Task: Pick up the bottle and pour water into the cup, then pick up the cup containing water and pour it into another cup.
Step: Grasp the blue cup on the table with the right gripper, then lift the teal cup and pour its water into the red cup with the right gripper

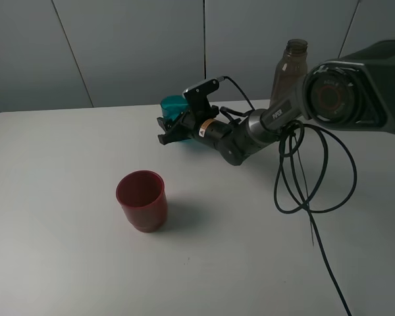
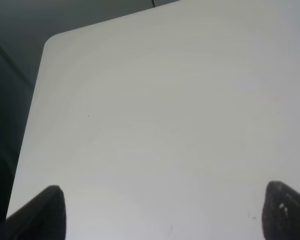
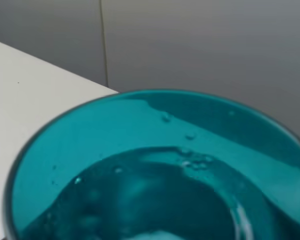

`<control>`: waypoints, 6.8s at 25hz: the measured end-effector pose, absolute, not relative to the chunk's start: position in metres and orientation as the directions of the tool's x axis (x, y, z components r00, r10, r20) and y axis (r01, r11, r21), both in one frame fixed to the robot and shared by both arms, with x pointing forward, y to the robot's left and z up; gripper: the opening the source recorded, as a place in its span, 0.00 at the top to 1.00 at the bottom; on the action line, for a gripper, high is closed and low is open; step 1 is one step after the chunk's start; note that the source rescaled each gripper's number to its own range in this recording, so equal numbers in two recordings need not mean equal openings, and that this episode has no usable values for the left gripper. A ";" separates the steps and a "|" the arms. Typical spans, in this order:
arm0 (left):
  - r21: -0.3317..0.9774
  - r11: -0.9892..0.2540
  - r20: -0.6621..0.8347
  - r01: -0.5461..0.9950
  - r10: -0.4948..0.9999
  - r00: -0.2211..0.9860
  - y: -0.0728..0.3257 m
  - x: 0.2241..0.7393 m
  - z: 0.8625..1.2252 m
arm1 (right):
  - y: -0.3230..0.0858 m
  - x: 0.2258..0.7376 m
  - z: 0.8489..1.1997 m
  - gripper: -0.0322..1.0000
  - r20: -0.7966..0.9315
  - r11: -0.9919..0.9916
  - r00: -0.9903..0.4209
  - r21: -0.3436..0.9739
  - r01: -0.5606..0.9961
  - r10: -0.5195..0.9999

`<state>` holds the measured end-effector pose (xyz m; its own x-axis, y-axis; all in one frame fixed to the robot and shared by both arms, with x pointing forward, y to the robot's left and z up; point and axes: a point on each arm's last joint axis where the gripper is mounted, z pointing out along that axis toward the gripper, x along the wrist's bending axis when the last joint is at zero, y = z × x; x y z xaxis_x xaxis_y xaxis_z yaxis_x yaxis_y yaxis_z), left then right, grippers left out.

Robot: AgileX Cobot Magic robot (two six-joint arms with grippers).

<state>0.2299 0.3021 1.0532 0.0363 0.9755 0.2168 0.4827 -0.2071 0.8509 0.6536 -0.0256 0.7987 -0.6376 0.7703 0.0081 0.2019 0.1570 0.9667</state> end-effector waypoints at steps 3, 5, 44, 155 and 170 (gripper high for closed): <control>0.851 -0.207 0.217 0.483 0.976 0.036 0.302 0.230 1.053 | -0.026 0.654 0.799 0.93 0.024 0.144 -0.634 0.966 0.213 0.773; 0.851 -0.207 0.217 0.483 0.976 0.036 0.302 0.230 1.053 | -0.026 0.654 0.799 0.93 0.044 0.129 -0.630 0.966 0.225 0.776; 0.851 -0.207 0.217 0.483 0.976 0.036 0.302 0.230 1.053 | -0.054 0.570 0.884 0.93 -0.065 0.189 -0.806 0.980 0.059 0.588; 0.852 -0.203 0.213 0.483 0.976 0.034 0.302 0.230 1.053 | -0.037 0.532 0.890 0.93 -0.984 0.522 -0.001 -0.095 -0.848 -0.180; 0.852 -0.203 0.213 0.483 0.976 0.034 0.302 0.230 1.053 | -0.033 0.526 0.891 0.93 -0.976 0.435 0.092 -0.172 -0.884 -0.199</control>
